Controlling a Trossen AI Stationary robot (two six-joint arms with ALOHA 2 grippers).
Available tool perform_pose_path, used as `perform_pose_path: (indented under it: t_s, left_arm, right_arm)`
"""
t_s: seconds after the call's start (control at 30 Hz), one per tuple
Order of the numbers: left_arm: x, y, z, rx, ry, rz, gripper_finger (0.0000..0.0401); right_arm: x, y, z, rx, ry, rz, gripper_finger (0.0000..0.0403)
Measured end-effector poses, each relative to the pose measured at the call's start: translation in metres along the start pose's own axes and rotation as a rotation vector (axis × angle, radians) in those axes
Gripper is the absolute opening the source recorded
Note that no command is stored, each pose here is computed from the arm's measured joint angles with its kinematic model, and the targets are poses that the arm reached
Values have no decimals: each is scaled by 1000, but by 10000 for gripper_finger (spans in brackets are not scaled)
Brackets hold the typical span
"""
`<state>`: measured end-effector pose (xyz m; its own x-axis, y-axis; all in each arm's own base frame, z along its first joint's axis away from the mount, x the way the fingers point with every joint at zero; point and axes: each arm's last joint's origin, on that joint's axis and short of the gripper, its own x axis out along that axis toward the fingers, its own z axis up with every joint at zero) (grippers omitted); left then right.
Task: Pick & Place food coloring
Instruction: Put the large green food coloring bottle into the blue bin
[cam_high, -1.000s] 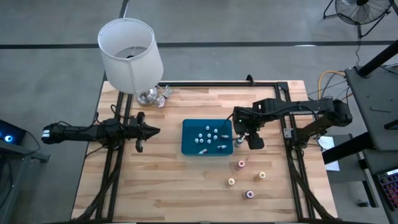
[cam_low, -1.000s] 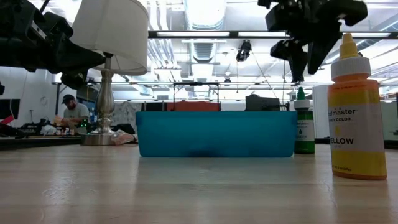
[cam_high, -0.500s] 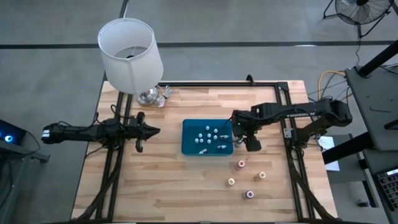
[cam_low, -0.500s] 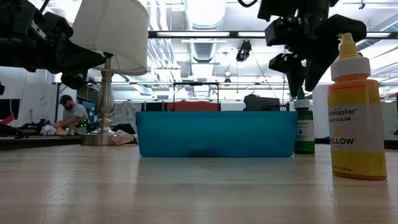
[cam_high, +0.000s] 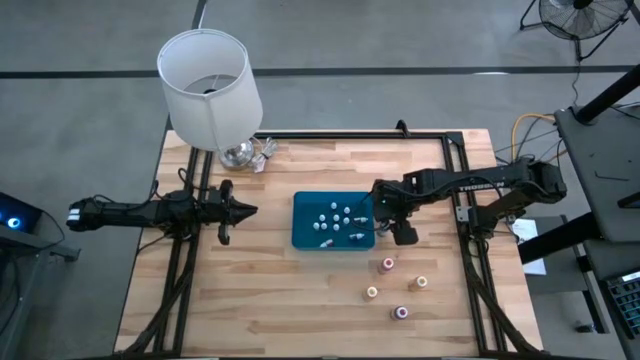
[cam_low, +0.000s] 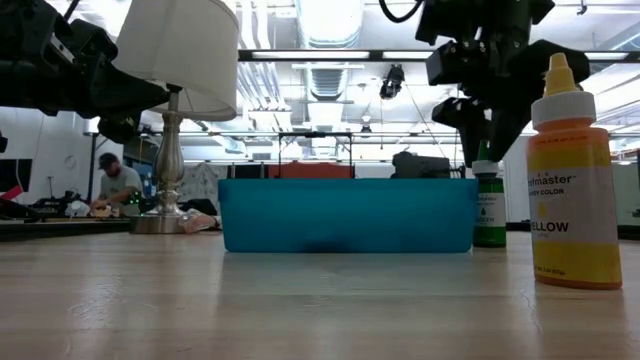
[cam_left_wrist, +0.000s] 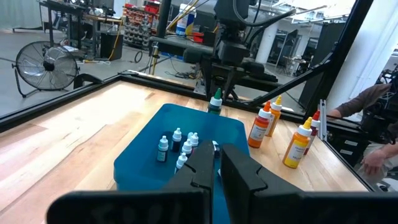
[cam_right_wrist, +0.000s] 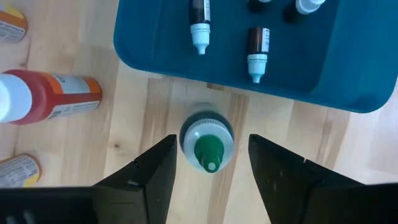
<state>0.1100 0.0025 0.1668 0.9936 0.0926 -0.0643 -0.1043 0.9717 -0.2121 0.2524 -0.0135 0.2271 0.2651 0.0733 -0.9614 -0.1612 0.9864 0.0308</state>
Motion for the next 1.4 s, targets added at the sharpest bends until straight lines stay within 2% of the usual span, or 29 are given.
perform_pose_path:
  t_s: [0.6, 0.73, 0.9, 1.1, 1.23, 1.4]
  left_arm:
    - [0, 0, 0, 0, 0, 0, 2]
    - [0, 0, 0, 0, -1, 0, 2]
    - [0, 0, 0, 0, 0, 0, 2]
    - [0, 0, 0, 0, 0, 0, 2]
    - [0, 0, 0, 0, -1, 0, 2]
    - [0, 0, 0, 0, 0, 0, 2]
  right_arm:
    - [11, 0, -3, -10, -25, 18, 188]
    - [13, 1, -5, -10, -16, 20, 163]
    - [12, 0, -4, -15, -23, 18, 106]
    - [10, 0, -2, -28, -32, 15, 105]
    - [0, 1, 0, -27, -3, 18, 105]
    - [-32, 0, 7, -53, 45, -8, 105]
